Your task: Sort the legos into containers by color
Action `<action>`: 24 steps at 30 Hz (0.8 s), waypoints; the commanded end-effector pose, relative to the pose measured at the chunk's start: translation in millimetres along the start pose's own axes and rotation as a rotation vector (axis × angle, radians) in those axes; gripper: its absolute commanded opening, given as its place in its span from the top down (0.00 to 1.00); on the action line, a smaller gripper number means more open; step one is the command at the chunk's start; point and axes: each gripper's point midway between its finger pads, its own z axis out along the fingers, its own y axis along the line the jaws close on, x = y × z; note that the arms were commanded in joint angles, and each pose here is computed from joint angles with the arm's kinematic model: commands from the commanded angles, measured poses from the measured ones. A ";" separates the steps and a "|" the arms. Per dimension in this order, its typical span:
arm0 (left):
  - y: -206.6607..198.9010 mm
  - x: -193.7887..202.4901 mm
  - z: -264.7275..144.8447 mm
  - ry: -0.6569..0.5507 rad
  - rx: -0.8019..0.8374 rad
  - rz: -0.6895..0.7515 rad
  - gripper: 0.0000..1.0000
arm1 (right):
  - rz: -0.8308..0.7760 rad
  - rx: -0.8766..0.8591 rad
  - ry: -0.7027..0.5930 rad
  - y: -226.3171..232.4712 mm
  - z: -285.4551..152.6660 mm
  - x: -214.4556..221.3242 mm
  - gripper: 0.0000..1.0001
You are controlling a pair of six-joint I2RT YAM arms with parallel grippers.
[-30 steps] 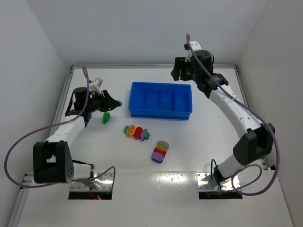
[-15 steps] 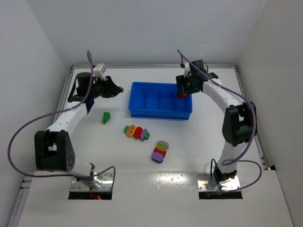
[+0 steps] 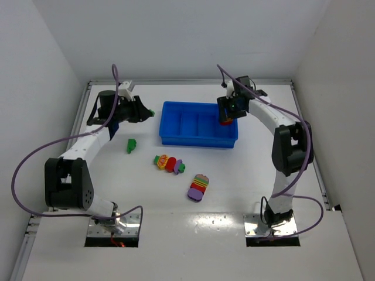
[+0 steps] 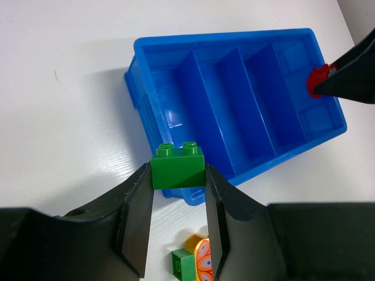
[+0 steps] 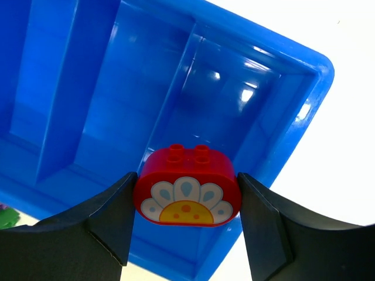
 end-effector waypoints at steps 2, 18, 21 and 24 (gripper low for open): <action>-11.0 -21.6 2.3 -0.047 0.024 0.063 0.77 | -0.040 0.028 -0.046 -3.2 1.5 -18.7 0.80; -16.2 -15.2 10.6 -0.023 0.028 0.084 0.77 | -0.114 0.033 -0.041 3.3 10.0 -14.5 0.37; -19.8 -18.1 13.0 -0.021 0.036 0.100 0.77 | -0.113 0.069 -0.041 -3.0 11.3 -13.2 0.31; -24.2 -22.7 15.7 -0.021 0.046 0.128 0.77 | -0.120 0.083 -0.030 -2.4 12.8 -9.2 0.28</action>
